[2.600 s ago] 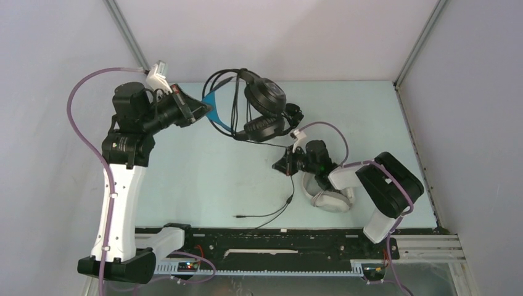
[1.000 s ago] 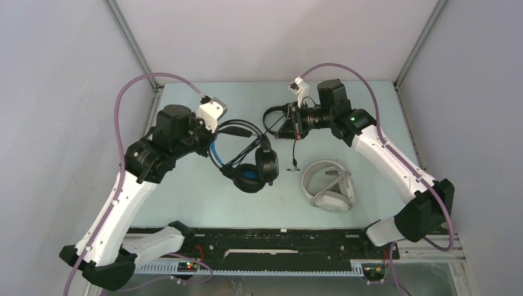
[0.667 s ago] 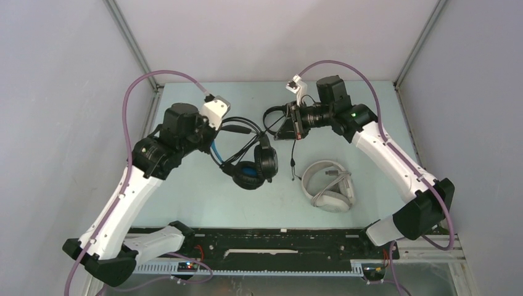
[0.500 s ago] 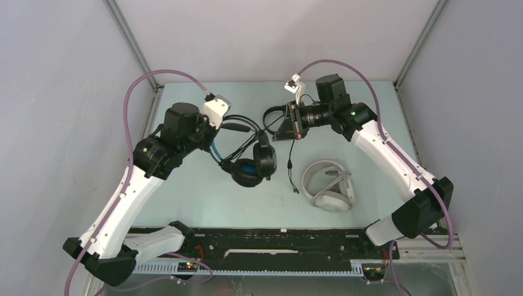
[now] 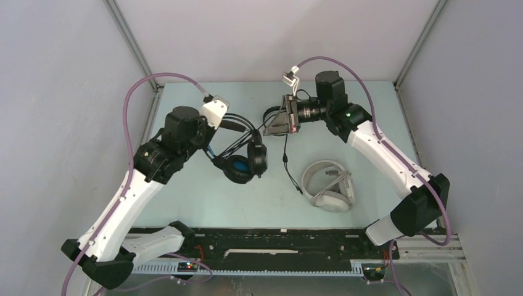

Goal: Wrap the headphones
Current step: Wrap the headphones cable around the headphones.

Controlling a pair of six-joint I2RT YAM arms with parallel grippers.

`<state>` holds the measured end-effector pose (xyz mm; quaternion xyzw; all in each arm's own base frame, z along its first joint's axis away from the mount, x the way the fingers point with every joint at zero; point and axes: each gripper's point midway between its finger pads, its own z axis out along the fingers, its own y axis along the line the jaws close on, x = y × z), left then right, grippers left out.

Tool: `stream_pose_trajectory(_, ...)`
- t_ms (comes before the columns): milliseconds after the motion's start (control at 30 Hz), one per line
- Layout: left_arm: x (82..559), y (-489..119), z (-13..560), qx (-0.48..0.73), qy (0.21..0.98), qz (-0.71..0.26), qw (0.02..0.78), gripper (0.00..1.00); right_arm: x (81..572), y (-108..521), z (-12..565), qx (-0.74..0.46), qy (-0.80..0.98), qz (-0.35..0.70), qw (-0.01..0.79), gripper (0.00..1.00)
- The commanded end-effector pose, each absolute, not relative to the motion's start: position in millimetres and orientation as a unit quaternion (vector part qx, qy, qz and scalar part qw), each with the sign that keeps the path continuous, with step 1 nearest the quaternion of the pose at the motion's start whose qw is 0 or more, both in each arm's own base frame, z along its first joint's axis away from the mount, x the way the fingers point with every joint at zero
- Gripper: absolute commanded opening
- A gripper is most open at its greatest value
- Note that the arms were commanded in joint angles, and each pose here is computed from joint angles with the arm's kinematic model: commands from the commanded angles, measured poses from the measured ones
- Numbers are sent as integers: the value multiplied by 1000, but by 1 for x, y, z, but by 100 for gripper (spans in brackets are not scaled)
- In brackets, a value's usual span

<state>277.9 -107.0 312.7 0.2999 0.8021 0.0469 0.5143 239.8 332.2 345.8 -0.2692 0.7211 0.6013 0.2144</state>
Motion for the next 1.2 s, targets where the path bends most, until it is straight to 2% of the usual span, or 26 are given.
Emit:
stream_pose_trajectory(0,285,-98,328,225,809,54,541,0,229,343,380,-277,684,633,233,8)
stream_pose_trajectory(367,294,-100,339,99,839,22,535,0,220,377,398,-282,679,632,246,16)
stream_pose_trajectory(567,299,-112,340,5,836,-39,547,0,215,397,387,-289,688,619,245,16)
stream_pose_trajectory(1167,318,-123,354,-160,798,-179,554,0,237,411,329,-283,777,460,324,17)
